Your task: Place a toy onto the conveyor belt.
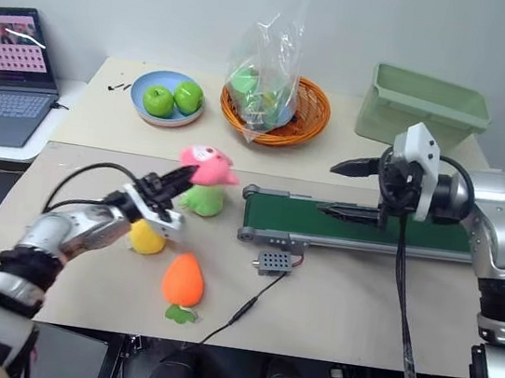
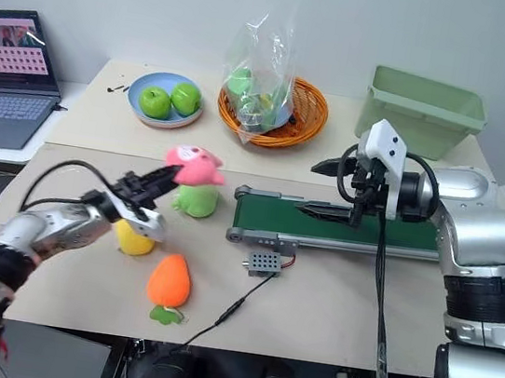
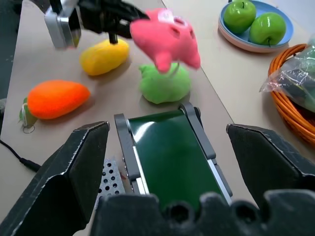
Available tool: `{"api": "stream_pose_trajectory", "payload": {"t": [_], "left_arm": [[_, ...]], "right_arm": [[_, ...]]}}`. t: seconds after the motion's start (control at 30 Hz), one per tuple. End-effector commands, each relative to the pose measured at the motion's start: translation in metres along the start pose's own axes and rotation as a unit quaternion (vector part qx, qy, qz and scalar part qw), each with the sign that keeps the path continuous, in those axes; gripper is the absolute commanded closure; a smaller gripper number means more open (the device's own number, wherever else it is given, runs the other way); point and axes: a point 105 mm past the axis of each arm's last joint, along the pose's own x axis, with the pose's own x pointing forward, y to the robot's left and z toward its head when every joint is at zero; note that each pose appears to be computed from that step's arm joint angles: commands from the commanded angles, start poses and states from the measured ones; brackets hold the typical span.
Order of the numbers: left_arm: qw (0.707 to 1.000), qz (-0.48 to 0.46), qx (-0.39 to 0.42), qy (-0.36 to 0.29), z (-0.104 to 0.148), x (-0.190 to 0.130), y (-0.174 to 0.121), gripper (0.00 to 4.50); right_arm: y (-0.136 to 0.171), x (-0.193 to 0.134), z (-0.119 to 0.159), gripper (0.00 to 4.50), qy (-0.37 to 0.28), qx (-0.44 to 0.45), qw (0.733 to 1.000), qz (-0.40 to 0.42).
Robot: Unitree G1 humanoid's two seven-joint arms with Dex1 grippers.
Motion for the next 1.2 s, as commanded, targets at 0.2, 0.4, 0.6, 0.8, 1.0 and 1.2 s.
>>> {"api": "stream_pose_trajectory", "payload": {"t": [0.2, 0.4, 0.6, 0.8, 1.0, 1.2], "left_arm": [[0.999, 0.007, 0.001, -0.045, 0.014, 0.033, -0.002, 3.6], [0.998, -0.003, -0.01, -0.064, 0.023, 0.037, -0.01, 3.6], [0.997, -0.01, -0.027, -0.074, 0.03, 0.037, -0.017, 3.6], [0.992, 0.011, -0.036, -0.119, 0.052, 0.047, -0.006, 3.6], [0.989, 0.014, -0.042, -0.138, 0.065, 0.056, -0.001, 3.6], [0.99, -0.012, -0.046, -0.137, 0.066, 0.063, -0.011, 3.6]], "right_arm": [[-0.002, -0.012, 0.014, 0.0, -0.014, -0.019, 1.0, -0.021], [-0.001, -0.014, 0.014, 0.0, -0.011, -0.016, 0.999, -0.028], [-0.001, -0.014, 0.013, 0.0, -0.011, -0.014, 0.999, -0.031], [-0.001, -0.014, 0.012, 0.0, -0.011, -0.013, 0.999, -0.034], [-0.001, -0.015, 0.01, 0.0, -0.01, -0.012, 0.999, -0.037], [-0.002, -0.015, 0.01, 0.0, -0.009, -0.012, 0.999, -0.039]]}}
